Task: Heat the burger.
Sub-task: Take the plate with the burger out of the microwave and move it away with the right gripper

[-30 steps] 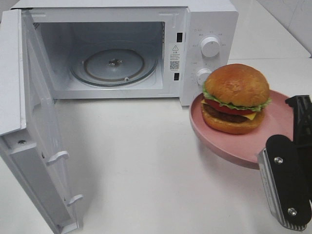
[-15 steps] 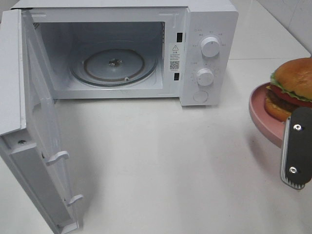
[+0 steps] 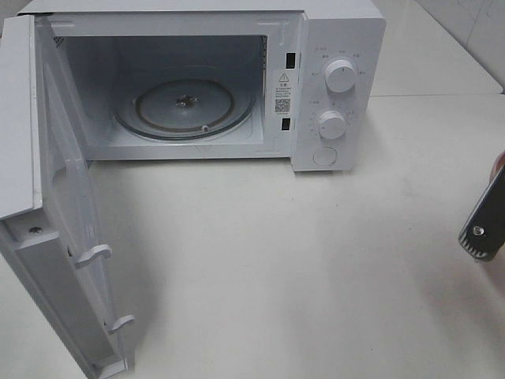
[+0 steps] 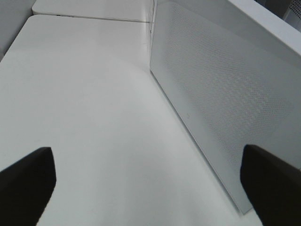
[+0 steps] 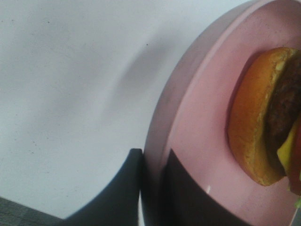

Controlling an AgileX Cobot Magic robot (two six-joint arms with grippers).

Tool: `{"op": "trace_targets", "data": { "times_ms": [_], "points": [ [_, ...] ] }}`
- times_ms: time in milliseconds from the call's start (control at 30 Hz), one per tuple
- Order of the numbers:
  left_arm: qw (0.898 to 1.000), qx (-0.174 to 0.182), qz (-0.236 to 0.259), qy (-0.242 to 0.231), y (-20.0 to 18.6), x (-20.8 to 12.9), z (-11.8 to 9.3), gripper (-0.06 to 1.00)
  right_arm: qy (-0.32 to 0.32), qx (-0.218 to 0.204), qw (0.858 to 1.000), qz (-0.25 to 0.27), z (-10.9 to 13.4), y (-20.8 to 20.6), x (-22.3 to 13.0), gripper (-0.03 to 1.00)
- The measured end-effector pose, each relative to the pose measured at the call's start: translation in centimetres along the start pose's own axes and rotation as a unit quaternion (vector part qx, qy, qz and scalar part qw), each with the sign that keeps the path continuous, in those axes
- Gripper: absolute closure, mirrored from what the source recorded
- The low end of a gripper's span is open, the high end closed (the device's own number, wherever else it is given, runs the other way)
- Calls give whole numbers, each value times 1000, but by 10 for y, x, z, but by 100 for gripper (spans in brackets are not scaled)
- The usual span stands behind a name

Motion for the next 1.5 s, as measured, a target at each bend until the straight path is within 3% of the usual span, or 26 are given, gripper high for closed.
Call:
{"op": "trace_targets", "data": {
  "times_ms": [400,633,1100,1300,1500],
  "points": [
    [1000,0,0,0,0,0,0,-4,97,5,994,53,13,21,17,86],
    [1000,0,0,0,0,0,0,-4,171,-11,981,89,23,41,23,86],
    [1000,0,0,0,0,0,0,-4,194,-38,974,112,34,73,26,86],
    [1000,0,0,0,0,0,0,-4,226,-17,965,130,38,92,21,86],
    [1000,0,0,0,0,0,0,-4,230,1,967,113,36,103,25,86]
  ]
}}
Point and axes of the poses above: a point on each arm's last joint axis where the gripper is mounted, y pointing out along that axis toward the gripper, z along the wrist's bending axis when the last joint is at zero, x = y × z, the point moved 5 cm from there along y, pointing out along that axis toward the gripper, and after that the axes turned 2 degrees about -y, right-handed, at the moved point
